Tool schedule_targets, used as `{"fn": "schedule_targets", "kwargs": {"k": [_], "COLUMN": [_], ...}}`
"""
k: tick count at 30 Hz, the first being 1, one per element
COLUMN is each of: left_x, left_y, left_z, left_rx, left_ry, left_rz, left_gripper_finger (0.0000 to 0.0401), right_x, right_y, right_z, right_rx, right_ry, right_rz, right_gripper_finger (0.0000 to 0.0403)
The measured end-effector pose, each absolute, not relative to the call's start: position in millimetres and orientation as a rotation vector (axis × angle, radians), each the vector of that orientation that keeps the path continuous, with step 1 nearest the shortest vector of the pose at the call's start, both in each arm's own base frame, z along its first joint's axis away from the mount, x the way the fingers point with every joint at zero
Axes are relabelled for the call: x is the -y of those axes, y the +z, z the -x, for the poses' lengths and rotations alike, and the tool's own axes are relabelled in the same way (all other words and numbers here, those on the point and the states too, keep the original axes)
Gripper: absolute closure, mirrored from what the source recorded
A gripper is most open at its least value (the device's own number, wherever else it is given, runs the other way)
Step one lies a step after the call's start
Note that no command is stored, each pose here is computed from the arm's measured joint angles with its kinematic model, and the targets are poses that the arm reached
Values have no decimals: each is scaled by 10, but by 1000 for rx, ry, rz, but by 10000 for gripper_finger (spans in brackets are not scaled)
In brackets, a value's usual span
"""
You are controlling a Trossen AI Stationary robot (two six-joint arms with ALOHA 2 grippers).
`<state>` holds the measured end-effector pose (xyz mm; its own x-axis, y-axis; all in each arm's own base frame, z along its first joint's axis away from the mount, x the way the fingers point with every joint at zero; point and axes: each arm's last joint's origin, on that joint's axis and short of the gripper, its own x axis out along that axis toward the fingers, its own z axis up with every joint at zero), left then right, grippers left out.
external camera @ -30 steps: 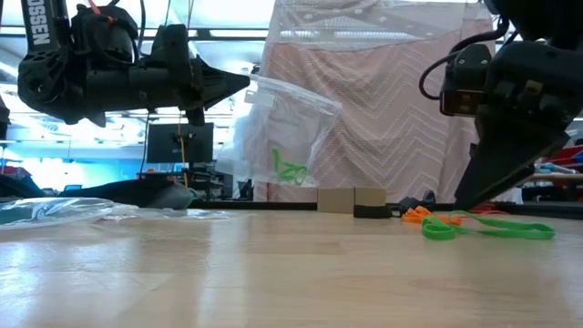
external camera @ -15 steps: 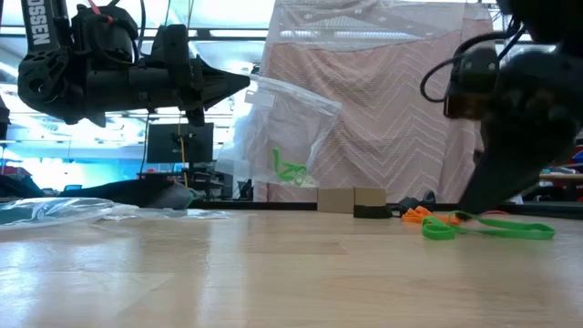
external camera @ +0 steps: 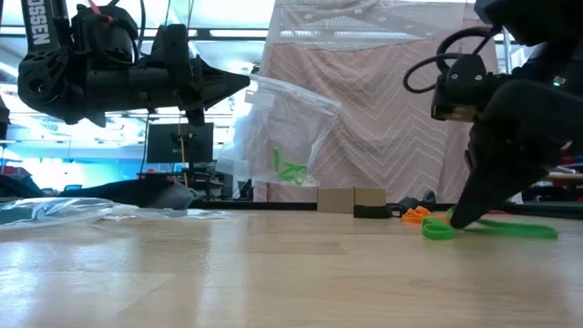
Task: Sort rubber bands
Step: Put the green rubber band into the transparent zip bag
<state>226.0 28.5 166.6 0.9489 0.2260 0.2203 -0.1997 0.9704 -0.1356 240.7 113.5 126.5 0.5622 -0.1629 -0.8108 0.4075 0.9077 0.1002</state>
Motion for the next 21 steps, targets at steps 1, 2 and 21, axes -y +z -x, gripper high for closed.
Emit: {"fn": "schedule_targets", "kwargs": {"k": [1, 2, 21], "left_x": [-286, -285, -267], "left_y": [1666, 1666, 1707], "left_z": [-2260, -2260, -2271], "left_rx": [237, 237, 273], "left_ry": [217, 217, 151], "left_rz": [113, 113, 165], "left_gripper_finger": [398, 398, 398], "right_x": [-1132, -1132, -916], "right_y": [1277, 1298, 2820], "right_z": [-2408, -2416, -3035], "right_rx": [-924, -924, -266], "right_ry": [-356, -371, -499], "right_rz": [-279, -263, 332], "right_gripper_finger": [400, 401, 403]}}
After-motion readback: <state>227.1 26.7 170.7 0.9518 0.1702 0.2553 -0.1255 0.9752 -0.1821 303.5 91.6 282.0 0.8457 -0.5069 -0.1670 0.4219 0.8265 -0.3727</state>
